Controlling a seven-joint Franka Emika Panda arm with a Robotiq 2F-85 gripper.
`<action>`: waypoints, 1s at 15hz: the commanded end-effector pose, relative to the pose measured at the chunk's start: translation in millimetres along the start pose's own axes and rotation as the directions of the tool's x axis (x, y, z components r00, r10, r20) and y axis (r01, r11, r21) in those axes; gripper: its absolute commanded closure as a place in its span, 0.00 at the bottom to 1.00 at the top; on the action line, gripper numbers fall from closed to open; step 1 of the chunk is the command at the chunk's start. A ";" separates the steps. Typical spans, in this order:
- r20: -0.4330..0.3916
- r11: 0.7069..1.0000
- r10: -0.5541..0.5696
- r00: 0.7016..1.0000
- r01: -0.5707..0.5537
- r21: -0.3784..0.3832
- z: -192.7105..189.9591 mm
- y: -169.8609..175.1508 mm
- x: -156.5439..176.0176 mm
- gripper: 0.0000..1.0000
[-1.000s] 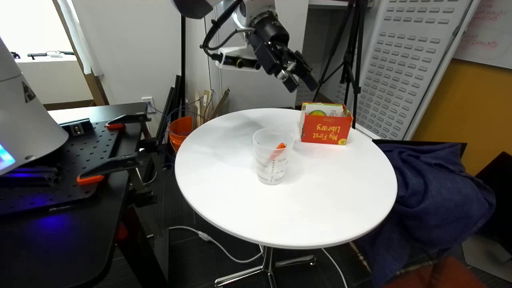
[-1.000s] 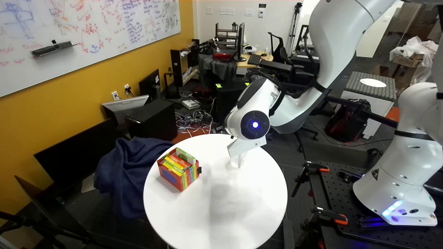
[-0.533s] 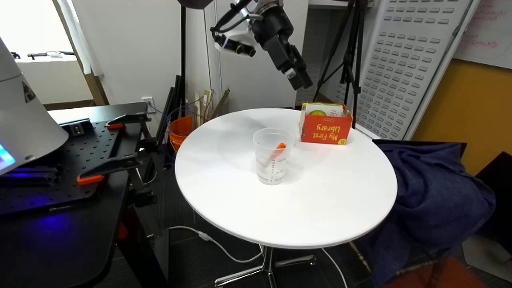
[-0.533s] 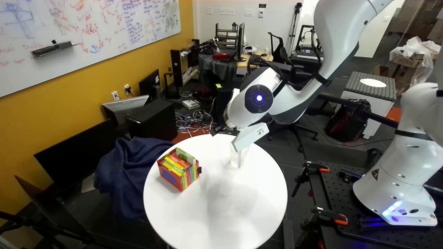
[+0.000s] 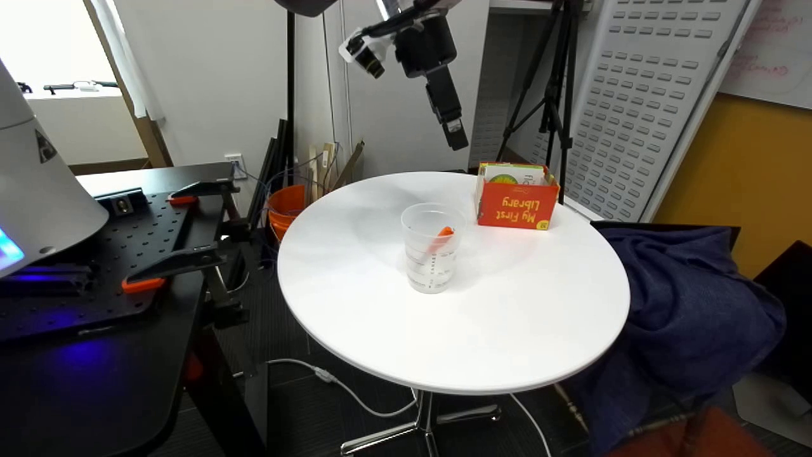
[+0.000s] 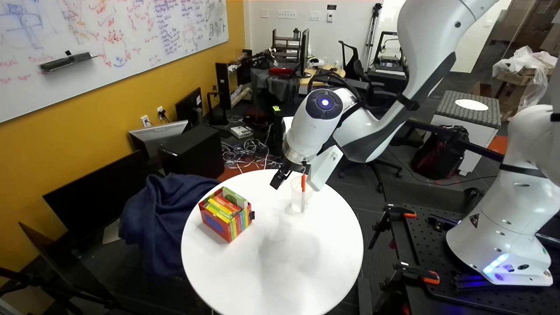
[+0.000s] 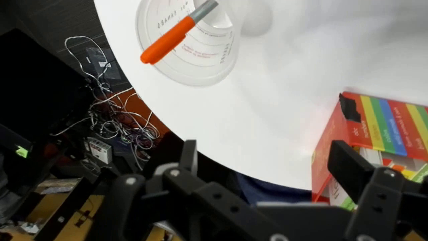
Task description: Pick up the pen from the table and put it in the plastic cup.
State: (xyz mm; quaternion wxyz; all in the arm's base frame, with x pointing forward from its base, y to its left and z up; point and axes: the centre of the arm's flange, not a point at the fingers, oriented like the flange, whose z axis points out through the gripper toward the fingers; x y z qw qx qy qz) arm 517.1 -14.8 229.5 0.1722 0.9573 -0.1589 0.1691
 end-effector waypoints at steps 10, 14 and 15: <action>0.112 0.954 -0.272 0.956 0.253 0.159 -36.2 -5.0 22.6 0.00; 0.100 0.956 -0.259 0.961 0.240 0.168 -26.0 -10.7 17.7 0.00; 0.101 0.956 -0.259 0.961 0.240 0.168 -26.0 -10.7 17.7 0.00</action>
